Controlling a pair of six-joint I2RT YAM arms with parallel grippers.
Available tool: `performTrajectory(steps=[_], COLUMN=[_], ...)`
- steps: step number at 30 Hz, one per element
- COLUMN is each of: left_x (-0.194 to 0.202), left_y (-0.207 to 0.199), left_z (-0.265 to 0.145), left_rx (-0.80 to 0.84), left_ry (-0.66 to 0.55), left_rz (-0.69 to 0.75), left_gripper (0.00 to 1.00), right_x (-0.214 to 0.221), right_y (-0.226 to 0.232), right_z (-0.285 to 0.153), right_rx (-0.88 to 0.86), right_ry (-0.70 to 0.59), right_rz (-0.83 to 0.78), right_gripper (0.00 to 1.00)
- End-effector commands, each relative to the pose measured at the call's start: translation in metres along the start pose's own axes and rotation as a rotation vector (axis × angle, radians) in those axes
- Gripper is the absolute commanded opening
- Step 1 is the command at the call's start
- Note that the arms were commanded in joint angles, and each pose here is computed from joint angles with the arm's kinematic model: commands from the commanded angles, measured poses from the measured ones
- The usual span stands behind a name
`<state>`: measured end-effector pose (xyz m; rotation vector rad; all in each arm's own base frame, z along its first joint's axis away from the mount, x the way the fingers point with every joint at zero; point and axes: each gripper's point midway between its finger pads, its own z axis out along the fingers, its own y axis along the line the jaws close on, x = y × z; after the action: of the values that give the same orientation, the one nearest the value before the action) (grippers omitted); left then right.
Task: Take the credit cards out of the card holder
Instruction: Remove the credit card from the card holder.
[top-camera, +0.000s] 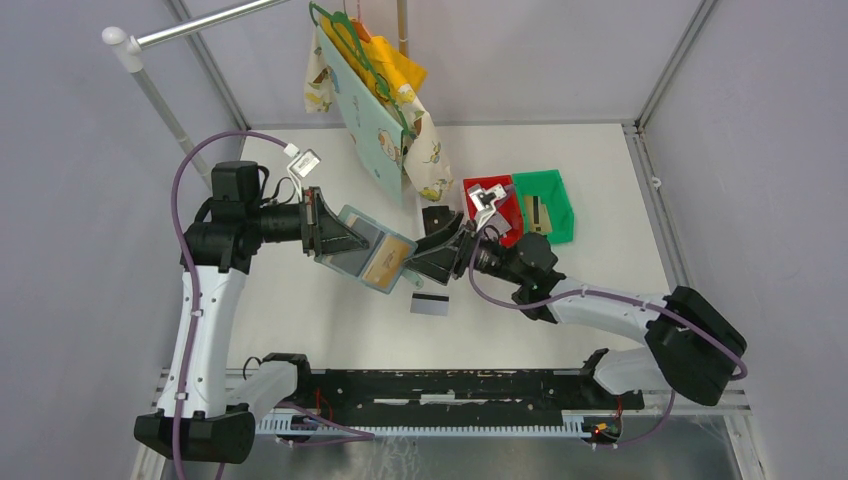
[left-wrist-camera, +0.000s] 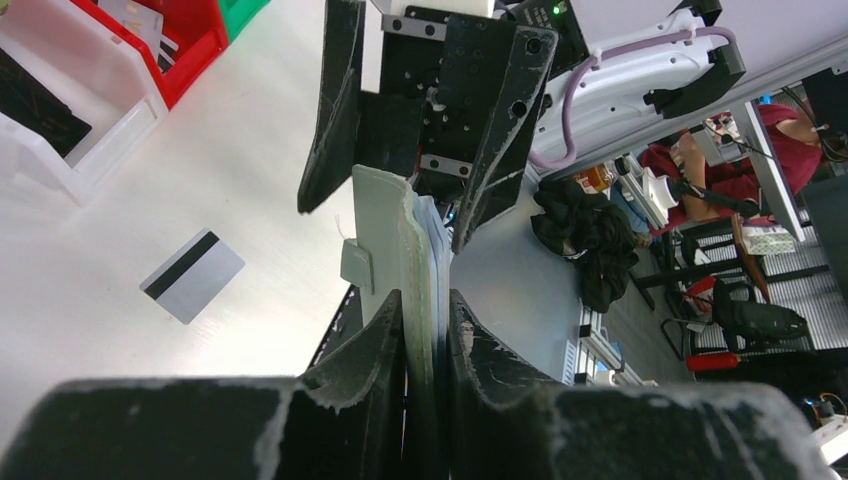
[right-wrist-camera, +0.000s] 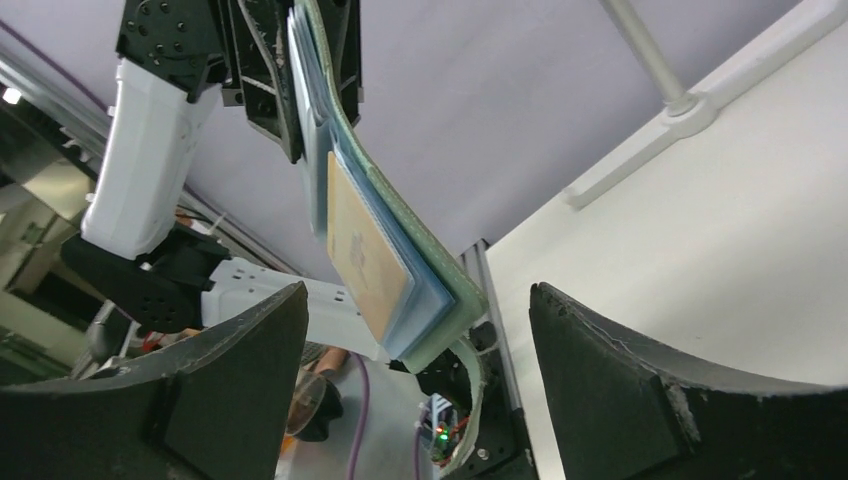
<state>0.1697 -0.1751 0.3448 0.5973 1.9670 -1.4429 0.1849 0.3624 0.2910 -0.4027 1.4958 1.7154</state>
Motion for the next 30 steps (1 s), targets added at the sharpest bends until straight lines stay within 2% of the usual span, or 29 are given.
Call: performTrajectory(steps=[1, 7, 9, 12, 15, 16, 17, 18, 19, 21, 22, 23, 25, 30], left_x=[-0.011, -0.012, -0.016, -0.017, -0.013, -0.012, -0.011, -0.008, -0.006, -0.004, -0.005, -0.005, -0.006, 0.000], left_y=[-0.020, -0.026, -0.030, -0.032, -0.031, -0.029, -0.024, -0.018, -0.012, 0.003, 0.008, 0.012, 0.014, 0.014], left_z=[-0.004, -0.005, -0.006, -0.007, -0.007, -0.006, -0.006, -0.006, -0.007, -0.012, -0.015, -0.017, -0.020, -0.016], left_rx=[0.053, 0.061, 0.063, 0.066, 0.064, 0.058, 0.039, 0.006, -0.033, -0.121, -0.158, -0.185, -0.205, -0.136], left_ry=[-0.029, -0.048, -0.054, -0.059, -0.059, -0.058, -0.057, -0.052, -0.045, -0.026, -0.019, -0.009, 0.000, 0.024], left_rz=[0.091, 0.103, 0.113, 0.126, 0.128, 0.128, 0.132, 0.146, 0.182, 0.303, 0.355, 0.393, 0.474, 0.547], left_gripper=[0.02, 0.02, 0.02, 0.02, 0.03, 0.13, 0.31, 0.47, 0.60, 0.80, 0.82, 0.84, 0.85, 0.78], right_x=[-0.010, -0.001, 0.000, -0.003, -0.009, -0.010, -0.012, -0.010, -0.005, 0.004, 0.005, 0.015, 0.018, 0.034], right_y=[0.044, 0.056, 0.055, 0.057, 0.065, 0.066, 0.068, 0.065, 0.058, 0.043, 0.038, 0.026, 0.024, 0.034], right_z=[0.006, 0.011, 0.007, 0.003, 0.002, 0.002, 0.005, 0.007, 0.012, 0.019, 0.022, 0.019, 0.016, 0.009], right_rx=[-0.205, -0.280, -0.280, -0.285, -0.316, -0.316, -0.318, -0.295, -0.257, -0.157, -0.121, -0.062, -0.051, -0.134], right_ry=[-0.076, -0.083, -0.103, -0.130, -0.135, -0.118, -0.095, -0.047, 0.017, 0.160, 0.225, 0.315, 0.413, 0.562], right_rz=[0.068, 0.144, 0.156, 0.177, 0.170, 0.160, 0.129, 0.097, 0.047, -0.085, -0.178, -0.205, -0.291, -0.314], right_gripper=[0.86, 0.74, 0.67, 0.48, 0.17, 0.07, 0.00, 0.00, 0.00, 0.00, 0.00, 0.00, 0.00, 0.00])
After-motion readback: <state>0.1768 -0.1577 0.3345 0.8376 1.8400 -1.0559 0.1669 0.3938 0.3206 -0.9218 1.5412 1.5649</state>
